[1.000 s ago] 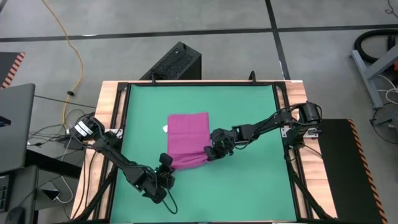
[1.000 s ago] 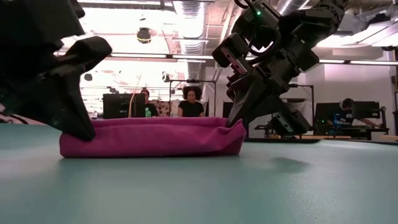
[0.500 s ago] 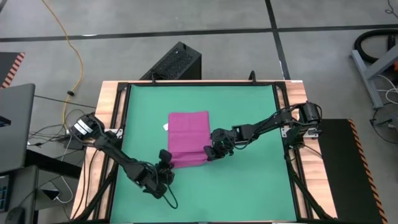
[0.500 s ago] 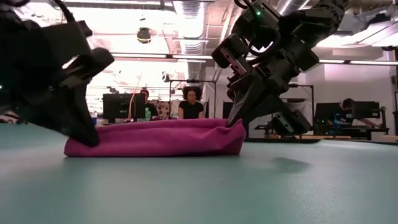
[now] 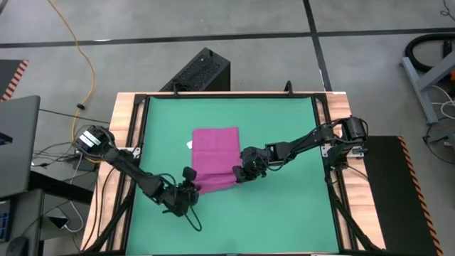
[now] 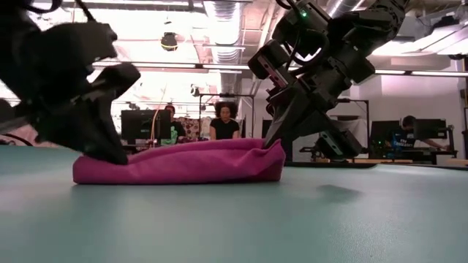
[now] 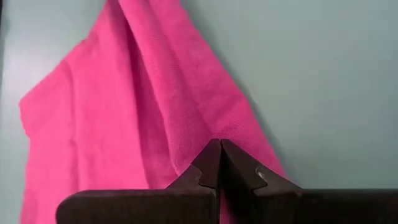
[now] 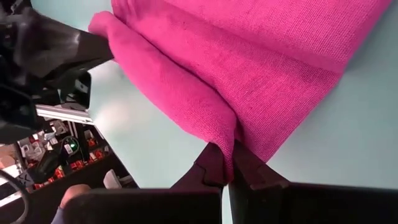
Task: Roll towel into tight, uniform cylinder
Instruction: Roll the pink towel
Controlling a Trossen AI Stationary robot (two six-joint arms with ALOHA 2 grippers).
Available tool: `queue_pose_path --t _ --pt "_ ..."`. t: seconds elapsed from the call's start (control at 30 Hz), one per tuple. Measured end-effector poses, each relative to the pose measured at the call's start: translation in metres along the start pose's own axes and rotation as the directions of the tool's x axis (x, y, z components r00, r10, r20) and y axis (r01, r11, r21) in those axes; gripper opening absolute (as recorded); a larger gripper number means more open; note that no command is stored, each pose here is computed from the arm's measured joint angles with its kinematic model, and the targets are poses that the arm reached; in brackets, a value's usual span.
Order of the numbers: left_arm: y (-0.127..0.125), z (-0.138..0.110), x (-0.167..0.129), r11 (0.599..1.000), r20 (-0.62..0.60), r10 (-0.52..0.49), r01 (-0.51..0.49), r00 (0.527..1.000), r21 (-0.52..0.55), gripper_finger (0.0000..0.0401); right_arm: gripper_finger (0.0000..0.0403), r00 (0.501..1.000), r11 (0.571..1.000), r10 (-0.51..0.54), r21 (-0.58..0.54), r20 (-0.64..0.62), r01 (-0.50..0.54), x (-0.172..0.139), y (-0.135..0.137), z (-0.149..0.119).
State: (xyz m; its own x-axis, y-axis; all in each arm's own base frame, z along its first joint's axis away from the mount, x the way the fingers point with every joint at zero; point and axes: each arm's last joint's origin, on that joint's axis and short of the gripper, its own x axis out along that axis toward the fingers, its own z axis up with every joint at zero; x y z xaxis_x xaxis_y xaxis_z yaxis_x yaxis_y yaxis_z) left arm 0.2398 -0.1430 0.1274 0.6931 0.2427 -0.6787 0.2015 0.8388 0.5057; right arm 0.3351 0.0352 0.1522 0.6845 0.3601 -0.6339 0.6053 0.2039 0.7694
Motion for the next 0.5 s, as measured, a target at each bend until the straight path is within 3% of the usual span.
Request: queue_pose_path --t 0.2,0.33,0.5 --pt "0.005 -0.013 0.003 0.999 -0.027 0.047 -0.047 0.999 -0.003 0.0 0.0017 1.0 1.0 -0.021 0.02 0.0 0.021 0.0 -0.002 0.0" --pt "0.011 -0.014 0.007 0.999 -0.044 0.038 -0.038 0.998 -0.01 0.0 0.0017 0.992 0.993 -0.114 0.047 0.048 0.111 0.001 -0.01 -0.004" --pt "0.018 -0.014 0.013 0.999 -0.055 -0.01 0.008 0.998 -0.033 0.0 0.0031 0.978 0.985 -0.162 -0.041 0.131 0.169 0.002 -0.012 -0.007"
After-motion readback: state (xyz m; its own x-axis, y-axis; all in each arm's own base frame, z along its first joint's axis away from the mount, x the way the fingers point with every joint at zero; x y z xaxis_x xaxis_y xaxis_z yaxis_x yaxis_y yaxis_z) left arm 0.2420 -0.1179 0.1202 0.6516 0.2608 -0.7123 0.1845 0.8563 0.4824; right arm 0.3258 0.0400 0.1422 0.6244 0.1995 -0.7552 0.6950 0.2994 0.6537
